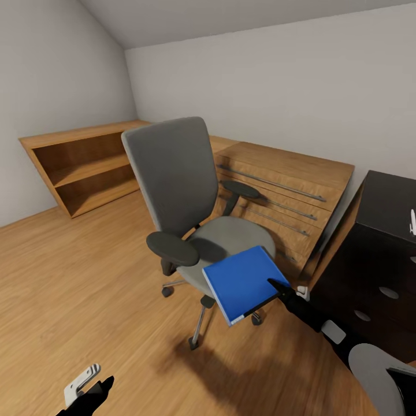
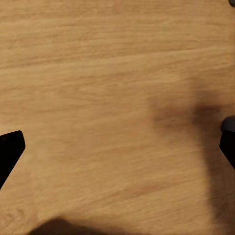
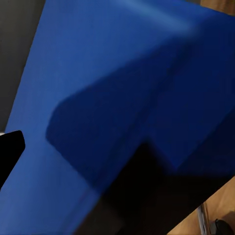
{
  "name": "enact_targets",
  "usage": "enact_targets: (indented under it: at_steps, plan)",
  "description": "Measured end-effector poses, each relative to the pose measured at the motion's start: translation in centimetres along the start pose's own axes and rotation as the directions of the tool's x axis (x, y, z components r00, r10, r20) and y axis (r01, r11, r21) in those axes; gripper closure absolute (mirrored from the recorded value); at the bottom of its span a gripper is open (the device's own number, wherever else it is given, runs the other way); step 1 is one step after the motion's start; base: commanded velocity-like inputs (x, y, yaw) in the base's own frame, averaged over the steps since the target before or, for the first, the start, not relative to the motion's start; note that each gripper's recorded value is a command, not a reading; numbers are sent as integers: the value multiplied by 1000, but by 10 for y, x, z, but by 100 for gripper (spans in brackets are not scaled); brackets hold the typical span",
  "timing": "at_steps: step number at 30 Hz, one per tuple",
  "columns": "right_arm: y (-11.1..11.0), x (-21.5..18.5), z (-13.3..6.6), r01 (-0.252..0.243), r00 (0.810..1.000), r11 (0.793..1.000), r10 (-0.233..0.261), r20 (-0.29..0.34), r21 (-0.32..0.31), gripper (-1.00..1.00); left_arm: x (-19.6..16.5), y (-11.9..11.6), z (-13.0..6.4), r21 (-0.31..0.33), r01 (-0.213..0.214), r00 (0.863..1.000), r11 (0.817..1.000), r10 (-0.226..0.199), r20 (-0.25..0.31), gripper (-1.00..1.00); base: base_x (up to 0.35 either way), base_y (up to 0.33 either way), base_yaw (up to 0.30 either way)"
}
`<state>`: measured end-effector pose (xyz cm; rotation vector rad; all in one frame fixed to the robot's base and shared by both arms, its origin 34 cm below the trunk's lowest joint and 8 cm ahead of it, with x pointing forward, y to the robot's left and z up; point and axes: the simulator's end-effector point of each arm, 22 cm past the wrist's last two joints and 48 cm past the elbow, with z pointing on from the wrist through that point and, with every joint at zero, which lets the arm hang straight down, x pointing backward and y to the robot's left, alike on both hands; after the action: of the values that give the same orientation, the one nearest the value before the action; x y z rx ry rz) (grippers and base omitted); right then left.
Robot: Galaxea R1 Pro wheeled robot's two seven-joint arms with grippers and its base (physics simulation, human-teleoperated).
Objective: In the bedroom, organize the workspace by keeping the computer under the desk, ensuring the monitor is on the desk, placing the keyboard on the desk next to the monitor, placing the mouse on the desk next to the keyboard, moving the folder from the swivel chair onto the desk next to the mouse, stacking the notebook on top of the folder with the pen on top of the notebook, and positioning the swivel chair next to the desk.
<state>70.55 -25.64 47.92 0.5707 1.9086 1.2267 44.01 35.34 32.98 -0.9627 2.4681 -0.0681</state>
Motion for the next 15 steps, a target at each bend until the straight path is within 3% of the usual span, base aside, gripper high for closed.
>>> enact_targets:
  at_steps: [1,15]
  plan:
    - [0,0,0,0,1000,1000,0,0,0,100,0,0,0,0,0,1000,1000,0,0,-100,2,0,0]
    - [5,-1,4,-21,1000,1000,22,20,-14,100,0,0,0,0,-1,1000,1000,1,0,-100,0,0,0]
